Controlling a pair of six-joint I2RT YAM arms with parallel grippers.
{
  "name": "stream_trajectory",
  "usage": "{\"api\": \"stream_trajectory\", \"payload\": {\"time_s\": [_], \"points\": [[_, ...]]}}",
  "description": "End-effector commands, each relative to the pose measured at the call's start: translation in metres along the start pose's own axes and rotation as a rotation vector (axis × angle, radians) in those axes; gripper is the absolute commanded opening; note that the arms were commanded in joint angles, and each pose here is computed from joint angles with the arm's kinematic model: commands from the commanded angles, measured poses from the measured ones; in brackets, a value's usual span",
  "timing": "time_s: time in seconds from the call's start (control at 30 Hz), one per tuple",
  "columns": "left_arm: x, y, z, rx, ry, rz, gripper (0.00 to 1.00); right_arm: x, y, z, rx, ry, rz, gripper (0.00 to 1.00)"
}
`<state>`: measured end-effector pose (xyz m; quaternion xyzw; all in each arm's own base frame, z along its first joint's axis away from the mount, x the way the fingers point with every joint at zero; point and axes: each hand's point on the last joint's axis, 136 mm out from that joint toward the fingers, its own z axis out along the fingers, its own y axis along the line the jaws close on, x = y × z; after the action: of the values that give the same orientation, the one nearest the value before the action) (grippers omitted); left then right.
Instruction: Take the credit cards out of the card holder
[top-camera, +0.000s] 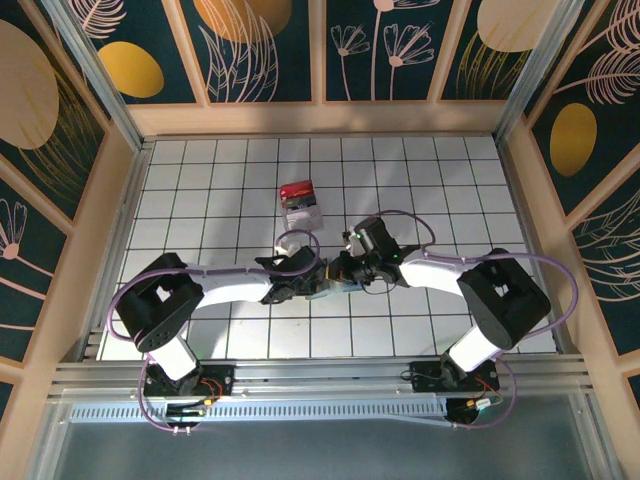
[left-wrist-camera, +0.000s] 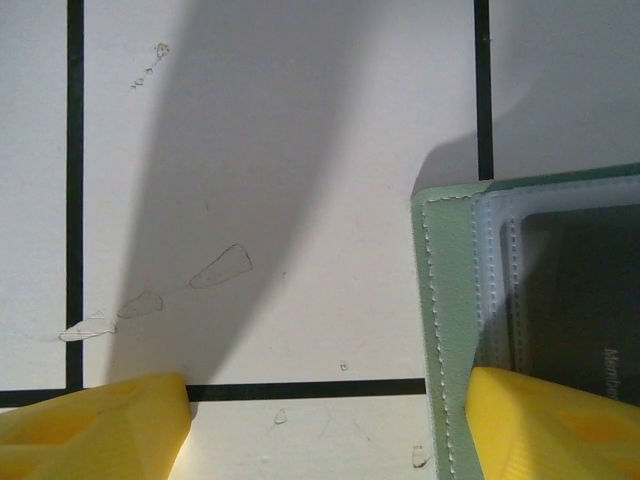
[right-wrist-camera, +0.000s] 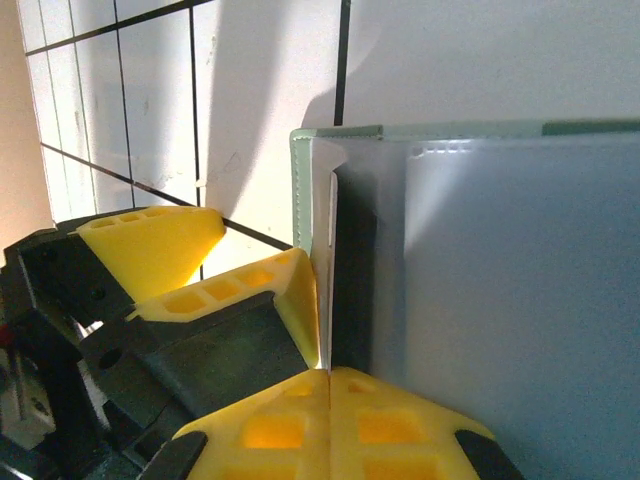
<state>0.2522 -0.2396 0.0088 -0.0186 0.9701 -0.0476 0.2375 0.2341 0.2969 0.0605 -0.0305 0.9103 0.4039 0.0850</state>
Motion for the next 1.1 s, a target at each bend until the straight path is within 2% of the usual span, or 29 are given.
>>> {"api": "stream_trajectory", "payload": {"time_s": [0.0, 0.43, 0.67, 1.07], "points": [[0.022, 0.028, 0.029, -0.092, 0.080, 0.043, 0.75, -0.004, 0.009, -0.010, -0.045, -0.026, -0.011, 0.05], [0.012, 0.031, 0.027, -0.122, 0.064, 0.067, 0.75, -0.006, -0.009, -0.013, 0.026, -0.042, 0.018, 0.04], [-0.004, 0.024, 0.022, -0.121, 0.027, 0.087, 0.75, -0.008, -0.013, -0.005, 0.005, -0.043, 0.028, 0.04], [-0.046, -0.003, -0.013, -0.039, -0.073, 0.061, 0.74, -0.012, -0.018, -0.005, -0.001, -0.062, 0.056, 0.04]]}}
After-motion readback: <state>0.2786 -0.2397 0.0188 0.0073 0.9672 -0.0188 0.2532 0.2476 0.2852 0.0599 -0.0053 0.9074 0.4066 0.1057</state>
